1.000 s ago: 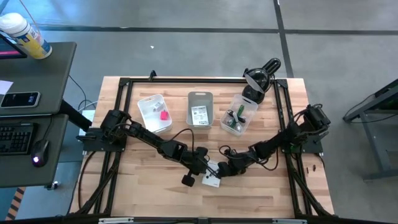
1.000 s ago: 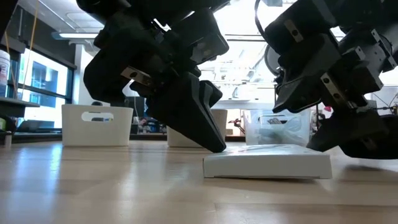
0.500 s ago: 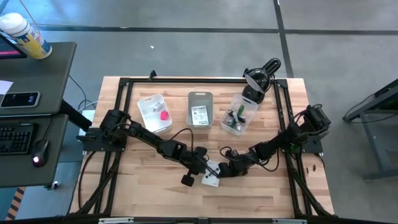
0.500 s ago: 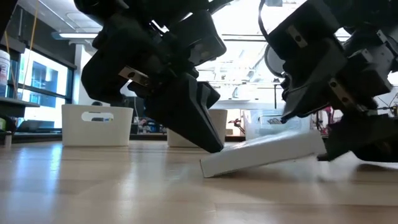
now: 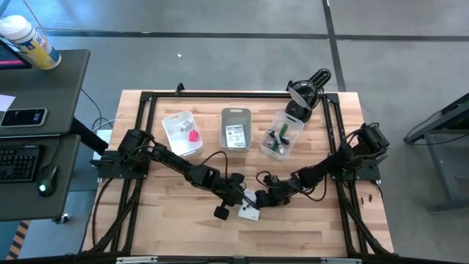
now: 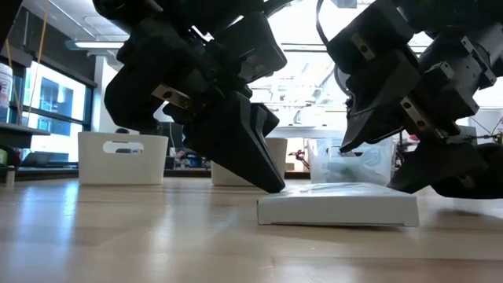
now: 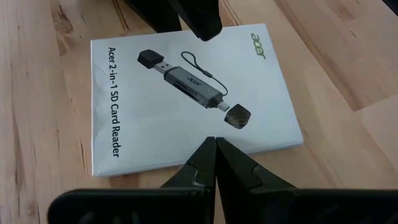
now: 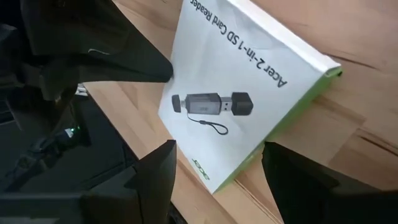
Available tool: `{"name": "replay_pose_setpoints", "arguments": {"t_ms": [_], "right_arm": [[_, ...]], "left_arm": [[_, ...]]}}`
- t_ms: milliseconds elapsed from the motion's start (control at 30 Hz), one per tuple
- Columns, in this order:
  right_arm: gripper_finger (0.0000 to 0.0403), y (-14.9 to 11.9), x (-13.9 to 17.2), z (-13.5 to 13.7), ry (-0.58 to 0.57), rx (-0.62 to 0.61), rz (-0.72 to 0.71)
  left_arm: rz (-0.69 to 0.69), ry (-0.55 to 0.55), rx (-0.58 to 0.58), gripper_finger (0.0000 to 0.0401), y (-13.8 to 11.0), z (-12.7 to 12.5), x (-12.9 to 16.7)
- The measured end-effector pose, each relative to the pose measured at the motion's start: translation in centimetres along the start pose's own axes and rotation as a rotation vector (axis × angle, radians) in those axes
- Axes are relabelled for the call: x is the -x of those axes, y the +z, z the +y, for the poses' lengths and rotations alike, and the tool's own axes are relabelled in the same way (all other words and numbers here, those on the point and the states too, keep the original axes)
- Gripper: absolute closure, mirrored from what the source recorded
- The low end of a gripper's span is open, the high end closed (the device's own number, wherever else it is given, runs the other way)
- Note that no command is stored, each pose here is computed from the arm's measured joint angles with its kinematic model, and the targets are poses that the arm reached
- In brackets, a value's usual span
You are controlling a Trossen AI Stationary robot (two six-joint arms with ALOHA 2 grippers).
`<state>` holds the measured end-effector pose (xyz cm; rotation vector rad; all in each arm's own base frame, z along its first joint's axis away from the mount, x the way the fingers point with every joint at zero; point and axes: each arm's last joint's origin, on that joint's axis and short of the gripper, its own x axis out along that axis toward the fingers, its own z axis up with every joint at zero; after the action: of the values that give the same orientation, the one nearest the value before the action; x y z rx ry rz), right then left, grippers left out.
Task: Pick and place items into bin
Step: Put the white card reader box into the gray bin
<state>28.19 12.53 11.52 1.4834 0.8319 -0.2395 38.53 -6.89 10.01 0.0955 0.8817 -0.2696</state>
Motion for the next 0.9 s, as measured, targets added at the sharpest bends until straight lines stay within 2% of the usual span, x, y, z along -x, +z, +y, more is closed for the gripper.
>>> {"name": "replay_pose_setpoints", "arguments": {"t_ms": [900], "right_arm": [[0.0176,-0.7,-1.1,-0.7,-0.006,-0.009,0.002]], "left_arm": [[0.007,0.006,-0.013,0.0401,-0.1,-0.2,0.0]]}}
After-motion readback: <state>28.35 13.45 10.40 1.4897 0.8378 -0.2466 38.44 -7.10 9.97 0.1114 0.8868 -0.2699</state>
